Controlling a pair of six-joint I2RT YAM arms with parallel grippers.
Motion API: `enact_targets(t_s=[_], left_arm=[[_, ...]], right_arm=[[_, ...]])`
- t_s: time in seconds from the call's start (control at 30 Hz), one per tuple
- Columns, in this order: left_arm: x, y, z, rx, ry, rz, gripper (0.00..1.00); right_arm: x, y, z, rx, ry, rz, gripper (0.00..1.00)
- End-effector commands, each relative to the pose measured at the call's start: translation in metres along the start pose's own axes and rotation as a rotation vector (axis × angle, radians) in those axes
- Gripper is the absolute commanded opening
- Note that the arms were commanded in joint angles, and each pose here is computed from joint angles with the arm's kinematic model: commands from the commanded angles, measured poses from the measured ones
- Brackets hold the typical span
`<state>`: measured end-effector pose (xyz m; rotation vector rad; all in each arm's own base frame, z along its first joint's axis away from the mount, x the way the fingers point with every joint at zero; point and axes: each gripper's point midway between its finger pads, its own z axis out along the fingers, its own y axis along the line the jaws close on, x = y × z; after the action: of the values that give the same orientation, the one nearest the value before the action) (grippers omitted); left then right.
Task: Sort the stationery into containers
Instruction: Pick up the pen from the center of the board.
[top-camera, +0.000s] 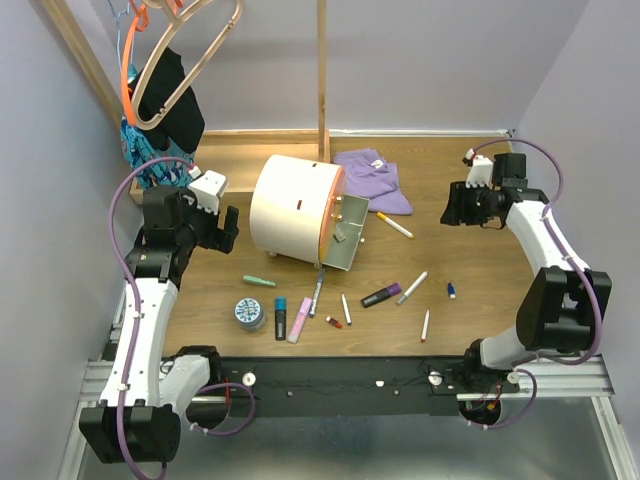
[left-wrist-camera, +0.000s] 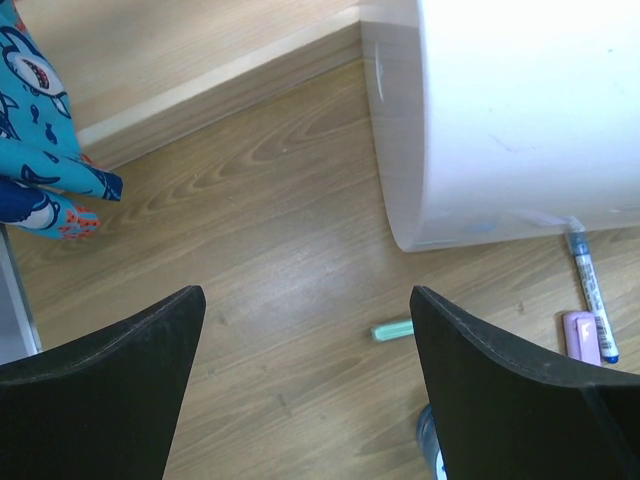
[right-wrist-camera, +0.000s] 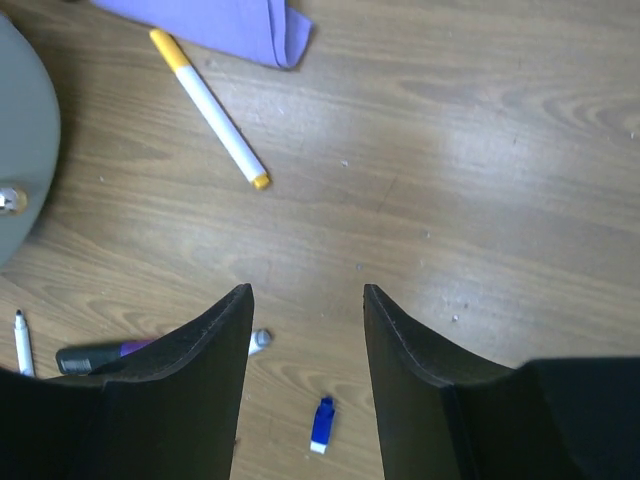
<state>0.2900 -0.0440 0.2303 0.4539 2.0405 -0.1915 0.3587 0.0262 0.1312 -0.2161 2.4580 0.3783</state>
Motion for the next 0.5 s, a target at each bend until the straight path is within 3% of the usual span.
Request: enact_targets(t_s=[0.0,0.47], left_arm=[[0.003,0.006,-0.01,-0.026,0.056,0.038,0.93],[0.003,0.016,-0.018,-0.033,0.142,0.155,0.93]], right_arm=[[-0.02,0.007,0.007,-0.077,-0.059,-0.023,0.56],[-0.01,0.027,0.03,-0.259,-0.048,-0.048,0.55]])
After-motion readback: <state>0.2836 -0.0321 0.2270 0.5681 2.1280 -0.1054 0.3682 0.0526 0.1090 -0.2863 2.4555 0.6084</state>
